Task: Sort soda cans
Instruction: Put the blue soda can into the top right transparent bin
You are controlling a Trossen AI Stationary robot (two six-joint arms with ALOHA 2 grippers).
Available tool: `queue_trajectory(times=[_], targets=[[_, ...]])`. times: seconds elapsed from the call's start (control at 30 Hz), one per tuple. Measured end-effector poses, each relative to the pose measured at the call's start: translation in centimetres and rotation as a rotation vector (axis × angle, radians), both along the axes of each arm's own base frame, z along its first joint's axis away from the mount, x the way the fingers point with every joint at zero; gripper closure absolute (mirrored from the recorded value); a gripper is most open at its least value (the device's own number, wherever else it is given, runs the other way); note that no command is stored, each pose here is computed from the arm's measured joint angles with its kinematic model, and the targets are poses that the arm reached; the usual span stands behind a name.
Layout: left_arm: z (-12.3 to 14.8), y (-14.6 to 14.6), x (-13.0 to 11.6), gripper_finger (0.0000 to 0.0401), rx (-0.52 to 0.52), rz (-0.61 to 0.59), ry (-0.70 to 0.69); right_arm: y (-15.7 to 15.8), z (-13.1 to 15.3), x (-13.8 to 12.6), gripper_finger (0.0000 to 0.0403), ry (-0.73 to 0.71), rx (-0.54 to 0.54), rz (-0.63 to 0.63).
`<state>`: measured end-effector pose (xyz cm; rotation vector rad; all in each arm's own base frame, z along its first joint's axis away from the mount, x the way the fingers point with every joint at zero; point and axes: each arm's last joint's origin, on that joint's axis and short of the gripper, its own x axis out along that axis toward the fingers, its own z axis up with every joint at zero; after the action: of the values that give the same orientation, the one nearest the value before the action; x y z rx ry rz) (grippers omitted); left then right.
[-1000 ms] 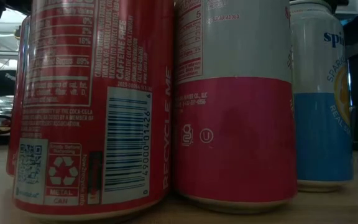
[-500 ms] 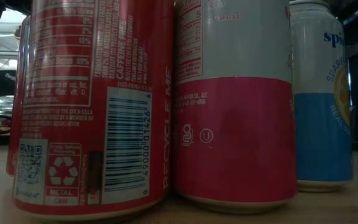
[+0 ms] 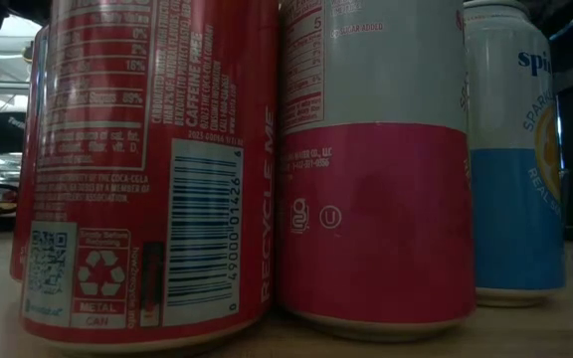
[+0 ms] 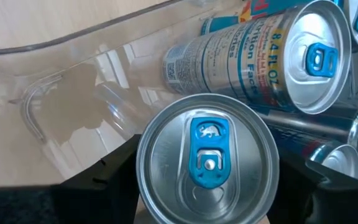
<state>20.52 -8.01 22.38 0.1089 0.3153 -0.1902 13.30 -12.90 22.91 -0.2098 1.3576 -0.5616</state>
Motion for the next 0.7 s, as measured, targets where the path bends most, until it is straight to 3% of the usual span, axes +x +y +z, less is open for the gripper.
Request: queue_trajectory(times=[0.7], targets=[[-0.06, -0.18, -0.09, 0.0226, -0.001, -0.009, 0.006, 0.06, -0.07, -0.24, 0.0149, 0.027, -0.008, -0.043]])
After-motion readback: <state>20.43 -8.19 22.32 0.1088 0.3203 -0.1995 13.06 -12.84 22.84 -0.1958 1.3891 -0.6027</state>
